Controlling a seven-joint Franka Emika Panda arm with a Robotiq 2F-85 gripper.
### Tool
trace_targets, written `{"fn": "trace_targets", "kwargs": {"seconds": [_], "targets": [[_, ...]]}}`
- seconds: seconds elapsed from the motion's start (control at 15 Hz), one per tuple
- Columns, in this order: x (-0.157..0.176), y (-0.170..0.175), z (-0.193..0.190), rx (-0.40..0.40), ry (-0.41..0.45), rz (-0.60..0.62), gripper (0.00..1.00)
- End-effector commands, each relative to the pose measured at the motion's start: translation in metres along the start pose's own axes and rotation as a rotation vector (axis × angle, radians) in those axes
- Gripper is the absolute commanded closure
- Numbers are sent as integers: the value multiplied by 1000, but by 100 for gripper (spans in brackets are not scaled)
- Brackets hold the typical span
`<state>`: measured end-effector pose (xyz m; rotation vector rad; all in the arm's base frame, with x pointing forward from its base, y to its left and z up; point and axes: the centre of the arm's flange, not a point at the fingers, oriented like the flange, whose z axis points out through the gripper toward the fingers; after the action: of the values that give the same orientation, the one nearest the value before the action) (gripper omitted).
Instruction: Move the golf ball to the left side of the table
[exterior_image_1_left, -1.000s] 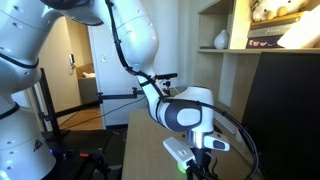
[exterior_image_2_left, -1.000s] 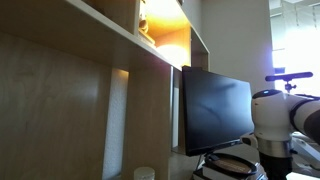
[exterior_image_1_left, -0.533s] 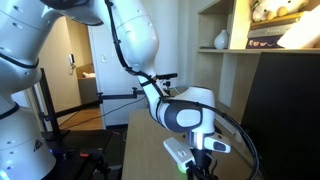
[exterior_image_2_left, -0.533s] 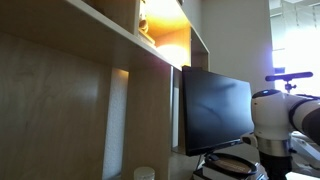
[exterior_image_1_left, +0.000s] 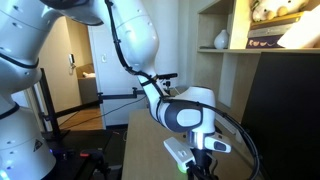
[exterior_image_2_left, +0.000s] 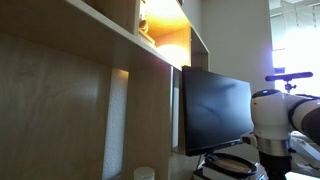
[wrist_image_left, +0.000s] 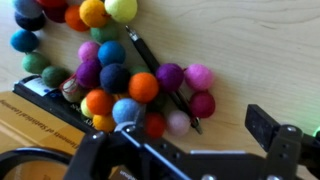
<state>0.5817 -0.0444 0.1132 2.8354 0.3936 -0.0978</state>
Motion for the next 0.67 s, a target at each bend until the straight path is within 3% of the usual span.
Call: {"fn": "trace_targets", "kwargs": {"seconds": [0.0, 0.6], "targets": [[1, 3, -9, 0, -15, 10, 0], [1, 1, -11, -6, -17, 15, 0]]}}
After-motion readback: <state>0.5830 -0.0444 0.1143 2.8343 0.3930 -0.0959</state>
